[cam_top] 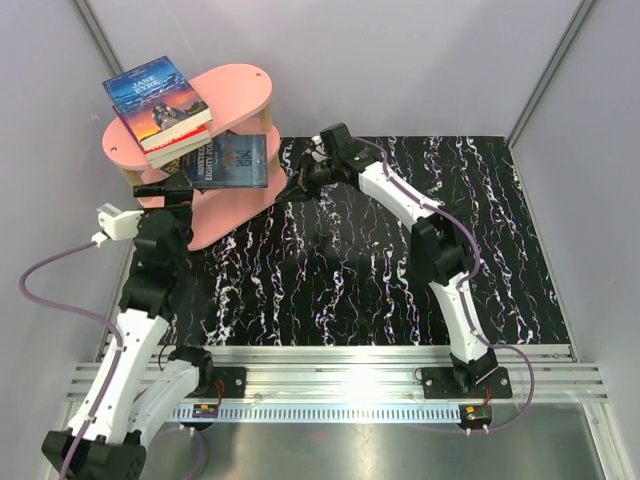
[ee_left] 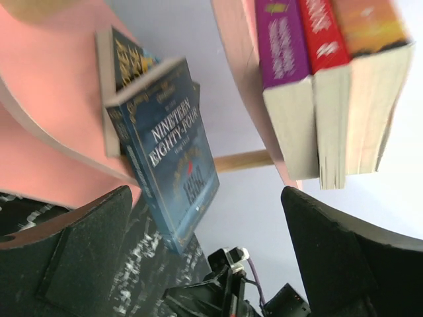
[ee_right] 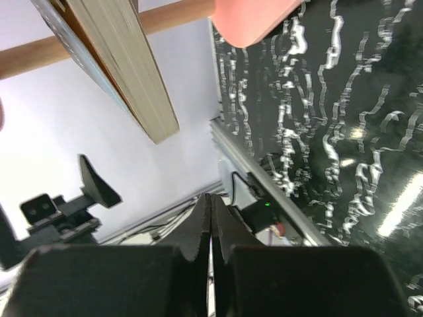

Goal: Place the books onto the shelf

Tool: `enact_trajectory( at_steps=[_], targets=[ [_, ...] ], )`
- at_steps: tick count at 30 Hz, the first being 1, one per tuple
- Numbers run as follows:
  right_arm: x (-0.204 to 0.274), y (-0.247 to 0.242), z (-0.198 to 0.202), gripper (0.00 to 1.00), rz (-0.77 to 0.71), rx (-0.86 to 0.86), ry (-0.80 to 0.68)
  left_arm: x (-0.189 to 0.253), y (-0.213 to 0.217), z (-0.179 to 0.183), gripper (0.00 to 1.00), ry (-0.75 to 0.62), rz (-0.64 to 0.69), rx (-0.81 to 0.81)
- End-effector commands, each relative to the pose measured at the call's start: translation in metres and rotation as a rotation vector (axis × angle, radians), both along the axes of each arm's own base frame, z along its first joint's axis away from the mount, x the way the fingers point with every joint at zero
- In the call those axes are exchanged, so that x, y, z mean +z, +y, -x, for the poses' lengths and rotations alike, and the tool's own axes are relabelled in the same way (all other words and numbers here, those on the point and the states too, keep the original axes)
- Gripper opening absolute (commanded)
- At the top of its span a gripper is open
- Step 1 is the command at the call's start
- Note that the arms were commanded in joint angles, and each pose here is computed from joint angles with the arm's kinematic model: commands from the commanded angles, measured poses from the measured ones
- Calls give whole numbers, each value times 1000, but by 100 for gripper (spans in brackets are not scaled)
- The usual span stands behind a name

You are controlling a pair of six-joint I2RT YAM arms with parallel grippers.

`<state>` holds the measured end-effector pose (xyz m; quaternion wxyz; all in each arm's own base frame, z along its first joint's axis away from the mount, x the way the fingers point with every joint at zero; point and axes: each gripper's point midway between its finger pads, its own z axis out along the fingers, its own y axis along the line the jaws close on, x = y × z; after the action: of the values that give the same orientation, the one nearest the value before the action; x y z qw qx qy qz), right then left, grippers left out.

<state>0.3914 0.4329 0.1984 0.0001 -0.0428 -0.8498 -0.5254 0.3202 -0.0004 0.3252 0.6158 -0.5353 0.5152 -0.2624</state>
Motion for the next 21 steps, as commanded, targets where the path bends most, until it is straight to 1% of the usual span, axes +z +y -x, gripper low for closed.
enact_trajectory(
  at_steps=[1,2,3,5,6,7,8,9,10,11,17,19,21],
  targets=[
    [24,26,3,0,-115,34,12,2,10,19,99,80,-171,-11],
    [24,30,2,0,-127,32,21,-3,13,24,99,126,-205,-11],
    [33,35,-2,0,-157,25,18,-4,16,29,99,157,-253,-14],
    [32,45,-3,0,-170,29,31,-8,21,40,99,203,-296,-11],
    [45,50,-5,0,-194,29,19,-11,24,45,99,223,-312,-5],
    [37,55,-8,0,-193,29,31,-14,27,53,99,241,-316,2],
    [48,59,-10,0,-212,26,25,-21,27,56,99,253,-320,0],
    [50,61,-12,0,-223,23,23,-23,28,60,99,254,-321,-3],
    [42,65,-15,0,-221,19,38,-28,28,63,99,266,-319,-4],
    [48,68,-14,0,-236,17,47,-31,29,68,99,260,-315,-5],
    [54,80,-25,0,-287,-15,56,-43,29,79,99,299,-324,-23],
    [49,84,-33,0,-297,-36,54,-49,27,81,99,318,-316,-36],
    [56,87,-41,1,-325,-67,47,-52,25,82,99,323,-305,-46]
  ],
)
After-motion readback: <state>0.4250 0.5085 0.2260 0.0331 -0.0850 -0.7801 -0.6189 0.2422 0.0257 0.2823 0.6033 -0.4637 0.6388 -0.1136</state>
